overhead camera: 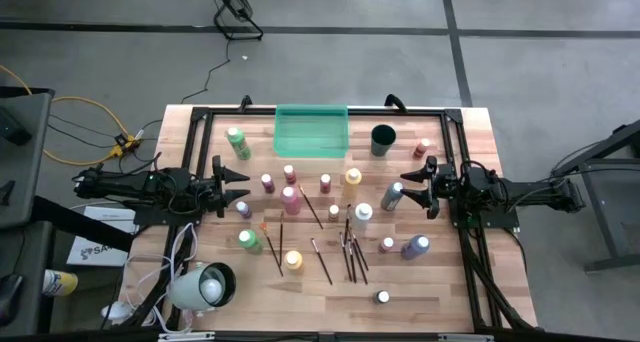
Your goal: Pick & Place Paint Supplies
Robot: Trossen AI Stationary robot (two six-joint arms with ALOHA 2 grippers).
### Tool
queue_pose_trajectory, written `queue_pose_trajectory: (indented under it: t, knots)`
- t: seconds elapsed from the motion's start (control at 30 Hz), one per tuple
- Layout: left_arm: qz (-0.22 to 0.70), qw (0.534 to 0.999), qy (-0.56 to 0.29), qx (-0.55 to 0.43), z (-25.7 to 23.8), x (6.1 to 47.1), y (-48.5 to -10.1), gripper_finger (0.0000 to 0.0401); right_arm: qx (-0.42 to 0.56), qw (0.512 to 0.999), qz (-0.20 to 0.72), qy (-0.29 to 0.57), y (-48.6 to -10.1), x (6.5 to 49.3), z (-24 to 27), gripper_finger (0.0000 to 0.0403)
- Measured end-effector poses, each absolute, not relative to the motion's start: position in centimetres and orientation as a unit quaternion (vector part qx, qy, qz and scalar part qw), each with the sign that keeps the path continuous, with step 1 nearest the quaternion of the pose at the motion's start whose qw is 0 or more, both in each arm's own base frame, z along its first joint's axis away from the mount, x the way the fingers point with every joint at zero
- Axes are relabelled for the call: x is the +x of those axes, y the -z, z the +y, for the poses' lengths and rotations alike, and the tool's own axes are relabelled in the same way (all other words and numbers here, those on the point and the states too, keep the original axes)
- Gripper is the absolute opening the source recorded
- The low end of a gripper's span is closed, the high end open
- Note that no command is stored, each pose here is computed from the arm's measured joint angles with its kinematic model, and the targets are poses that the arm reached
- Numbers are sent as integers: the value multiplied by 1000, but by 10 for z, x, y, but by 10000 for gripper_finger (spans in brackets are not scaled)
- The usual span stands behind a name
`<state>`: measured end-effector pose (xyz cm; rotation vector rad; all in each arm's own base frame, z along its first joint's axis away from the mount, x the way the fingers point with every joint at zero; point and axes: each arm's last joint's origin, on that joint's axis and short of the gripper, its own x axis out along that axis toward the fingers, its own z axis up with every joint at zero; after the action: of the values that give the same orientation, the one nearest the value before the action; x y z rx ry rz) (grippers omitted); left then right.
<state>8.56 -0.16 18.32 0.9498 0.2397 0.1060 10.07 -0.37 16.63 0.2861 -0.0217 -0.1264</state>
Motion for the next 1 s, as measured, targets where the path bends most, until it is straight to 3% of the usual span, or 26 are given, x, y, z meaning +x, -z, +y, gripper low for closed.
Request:
queue_pose_trajectory:
  t: [0.23,0.37,1.0]
  knots:
    - [115,879,-51,459,-2,86,-183,212,142,988,-11,63,-166,101,-4,237]
    - [122,855,-54,500,-1,86,-183,212,142,988,-11,63,-166,101,-4,237]
    - [117,855,-43,503,-2,86,-183,212,142,988,-11,63,-166,101,-4,237]
